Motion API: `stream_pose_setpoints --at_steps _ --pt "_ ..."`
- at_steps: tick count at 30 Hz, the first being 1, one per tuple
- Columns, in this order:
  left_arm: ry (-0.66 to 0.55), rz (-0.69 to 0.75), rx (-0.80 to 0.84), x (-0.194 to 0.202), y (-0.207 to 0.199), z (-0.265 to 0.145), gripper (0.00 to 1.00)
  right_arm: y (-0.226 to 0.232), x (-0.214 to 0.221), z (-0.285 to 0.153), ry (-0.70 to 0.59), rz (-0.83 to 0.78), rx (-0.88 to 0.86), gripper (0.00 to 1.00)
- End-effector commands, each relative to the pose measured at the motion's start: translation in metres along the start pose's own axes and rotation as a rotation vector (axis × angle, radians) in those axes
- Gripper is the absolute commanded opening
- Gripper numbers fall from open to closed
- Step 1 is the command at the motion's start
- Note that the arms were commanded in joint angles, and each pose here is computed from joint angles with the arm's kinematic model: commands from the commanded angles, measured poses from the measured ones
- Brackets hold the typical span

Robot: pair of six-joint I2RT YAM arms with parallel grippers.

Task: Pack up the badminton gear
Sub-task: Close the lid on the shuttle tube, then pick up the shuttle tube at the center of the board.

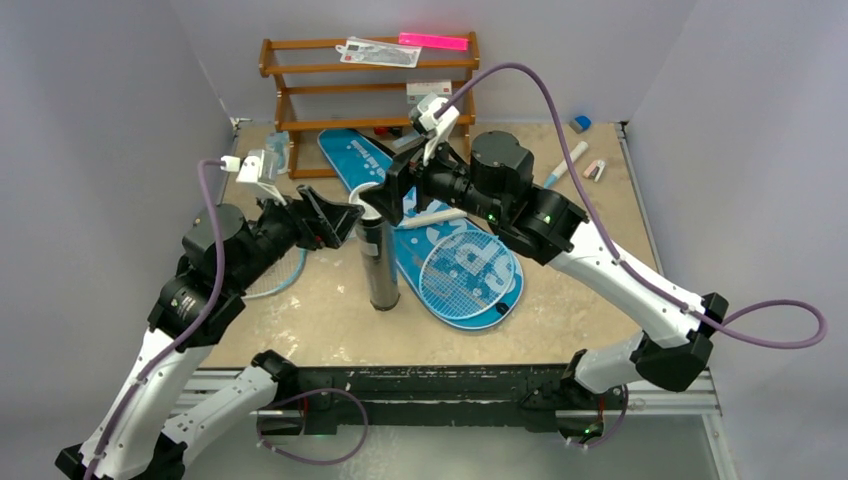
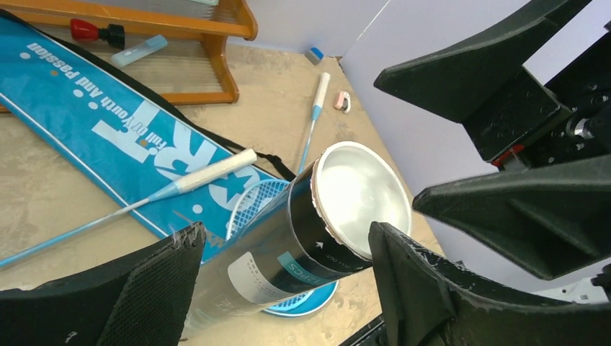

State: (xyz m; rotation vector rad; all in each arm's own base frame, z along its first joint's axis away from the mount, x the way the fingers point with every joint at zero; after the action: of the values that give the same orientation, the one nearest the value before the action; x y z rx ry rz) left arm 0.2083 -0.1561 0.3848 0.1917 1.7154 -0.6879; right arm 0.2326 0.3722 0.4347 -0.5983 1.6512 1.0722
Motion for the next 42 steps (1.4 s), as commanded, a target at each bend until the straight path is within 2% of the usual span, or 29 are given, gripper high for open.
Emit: stream_pose_setpoints --at_steps 1,7,14,18,22,29,36,42 --pt "0.038 0.073 -0.006 -0.004 0.001 -0.005 0.82 0.010 -0.015 -0.020 -0.065 -0.047 -0.041 0.97" --pt "0.004 0.088 -0.014 -0.019 -0.001 -0.010 0.82 0.009 -0.002 -0.032 -0.051 -0.064 -0.057 0.99" --pt "-0.084 0.094 0.009 -0.043 -0.010 -0.020 0.84 0.018 0.037 -0.044 -0.029 -0.140 -0.200 0.99" --pt "-0.135 0.114 0.012 -0.065 -0.015 -0.026 0.84 0.010 0.070 -0.042 -0.015 -0.194 -0.238 0.99" --pt "-0.182 0.134 0.016 -0.079 -0.018 -0.034 0.83 -0.013 0.111 -0.034 -0.008 -0.144 -0.183 0.99" --pt "-0.251 0.155 -0.069 -0.074 0.002 -0.050 0.83 -0.042 0.152 -0.008 -0.033 0.019 -0.087 0.99" --pt "-0.292 0.189 -0.261 -0.058 0.041 -0.087 0.83 -0.047 0.177 0.005 -0.058 0.007 -0.121 0.99" --pt "-0.351 0.157 -0.359 -0.041 0.065 -0.114 0.83 -0.049 0.191 0.017 -0.053 -0.014 -0.142 0.99"
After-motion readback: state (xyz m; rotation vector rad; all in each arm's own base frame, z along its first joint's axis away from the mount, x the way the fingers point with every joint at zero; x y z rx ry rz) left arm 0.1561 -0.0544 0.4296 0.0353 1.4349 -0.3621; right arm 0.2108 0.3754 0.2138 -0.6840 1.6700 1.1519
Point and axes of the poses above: each gripper's point midway between its finger pads, its own z axis out along the fingers, its own y axis along the line the jaws close on, x = y × z, the point moved 1 cm from there along -z, back along the fingers, and after that the axes turned 12 degrees about z, right-handed, at the moved point
